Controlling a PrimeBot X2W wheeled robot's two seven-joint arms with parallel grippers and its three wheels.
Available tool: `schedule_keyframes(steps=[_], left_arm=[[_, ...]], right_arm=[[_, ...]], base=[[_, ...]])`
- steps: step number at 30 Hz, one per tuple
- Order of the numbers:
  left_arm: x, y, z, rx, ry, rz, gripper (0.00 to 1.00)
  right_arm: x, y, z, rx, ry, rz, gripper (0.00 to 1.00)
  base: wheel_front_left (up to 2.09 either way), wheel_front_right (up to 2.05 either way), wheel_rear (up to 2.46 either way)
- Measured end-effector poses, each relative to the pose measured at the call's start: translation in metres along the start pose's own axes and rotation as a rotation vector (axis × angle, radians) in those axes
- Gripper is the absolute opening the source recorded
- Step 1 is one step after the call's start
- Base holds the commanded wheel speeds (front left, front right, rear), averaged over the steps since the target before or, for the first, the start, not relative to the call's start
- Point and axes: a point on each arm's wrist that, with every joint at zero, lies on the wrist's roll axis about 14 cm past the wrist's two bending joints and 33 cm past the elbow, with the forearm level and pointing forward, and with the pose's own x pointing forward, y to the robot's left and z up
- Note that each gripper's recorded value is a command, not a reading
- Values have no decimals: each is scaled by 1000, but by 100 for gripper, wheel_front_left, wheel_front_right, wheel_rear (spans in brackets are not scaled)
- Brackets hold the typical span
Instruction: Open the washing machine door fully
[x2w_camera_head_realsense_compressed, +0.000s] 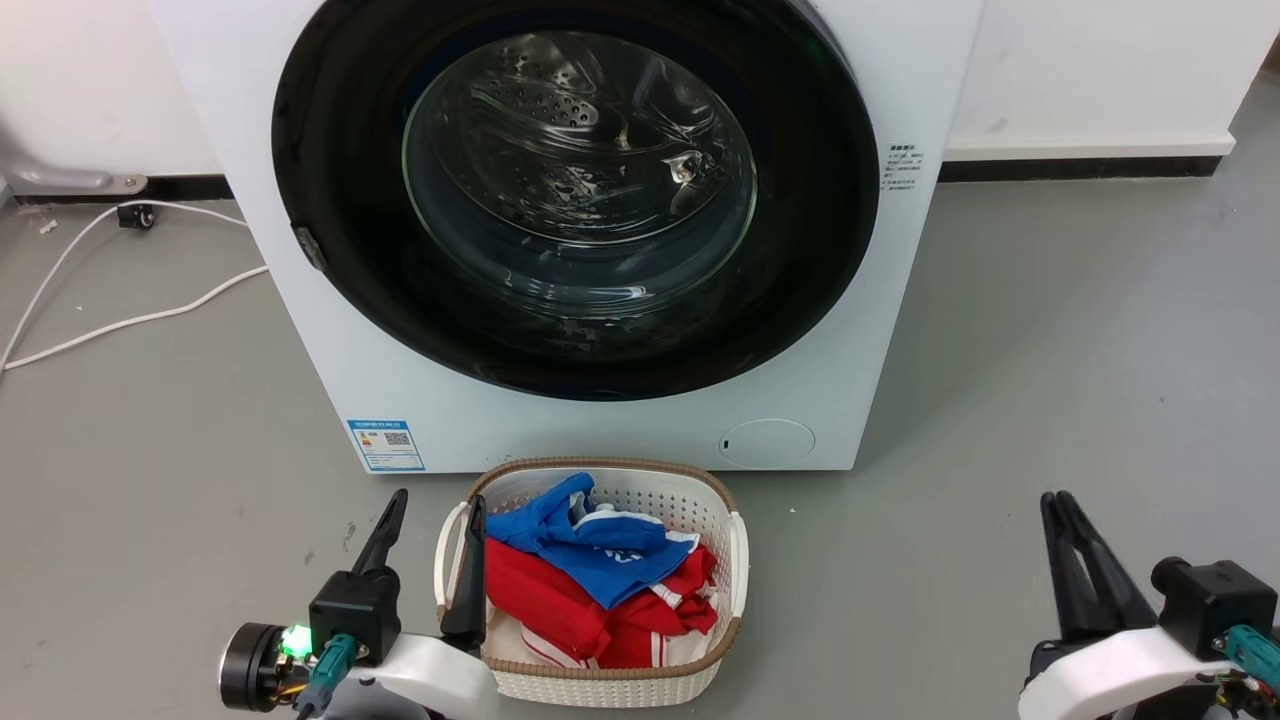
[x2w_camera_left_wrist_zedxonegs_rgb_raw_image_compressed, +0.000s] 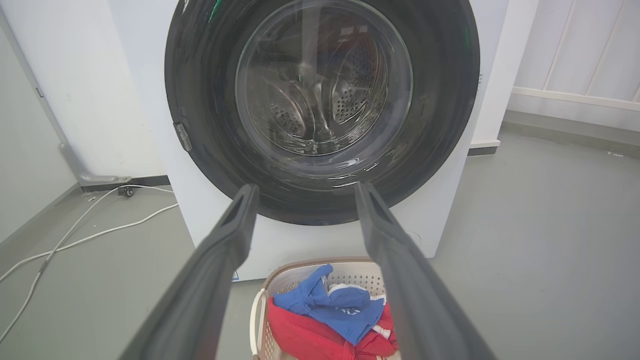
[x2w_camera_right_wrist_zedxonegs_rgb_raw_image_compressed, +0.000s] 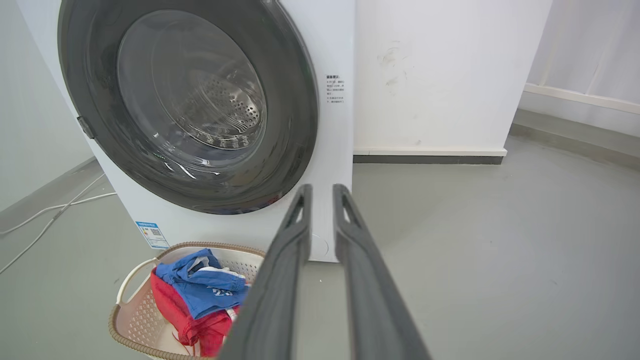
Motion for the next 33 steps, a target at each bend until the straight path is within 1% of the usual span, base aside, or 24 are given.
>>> schedule_keyframes(steps=[7, 10, 11, 13, 15, 17, 19, 24, 26, 27, 28, 29, 30, 33], left_arm=[[0, 1, -1, 1, 2, 4, 100], [0, 0, -1, -1, 3, 4, 100], [0, 0, -1, -2, 3, 5, 100], [0, 0, -1, -10, 3, 7, 100], [0, 1, -1, -31, 3, 12, 100], [0, 1, -2, -34, 4, 11, 100], [1, 1, -2, -36, 6, 13, 100], [1, 1, -5, -35, 11, 14, 100], [2, 2, -5, -30, 12, 14, 100], [4, 2, -7, -26, 18, 14, 100], [4, 2, -7, -26, 18, 14, 100], [6, 2, -7, -23, 17, 12, 100], [8, 2, -8, -23, 17, 13, 100], [15, 2, -8, -28, 14, 14, 100]], right_arm=[[0, 2, -8, 84, 38, 0, 0], [-1, -2, -11, 164, 48, -16, 0], [-1, -5, -12, 207, 51, -26, 0], [-2, -11, -17, 390, 52, -53, 0], [-1, -16, -22, 535, 58, -75, 0], [1, -19, -22, 713, 42, -92, 0], [3, -24, -24, 860, 33, -109, 0], [10, -40, -26, 1355, -46, -161, 0], [13, -51, -26, 1519, -90, -185, 0], [24, -67, -26, 1737, -158, -204, 0], [24, -67, -26, 1737, -158, -204, 0], [32, -78, -25, 1808, -190, -218, 0], [38, -84, -24, 1846, -205, -215, 0], [60, -103, -14, 1913, -238, -203, 0]], base=[[0, 0, 0], [0, 0, 0], [0, 0, 0], [0, 0, 0], [0, 0, 0], [0, 0, 0], [0, 0, 0], [0, 0, 0], [0, 0, 0], [0, 0, 0], [0, 0, 0], [0, 0, 0], [0, 0, 0], [0, 0, 0]])
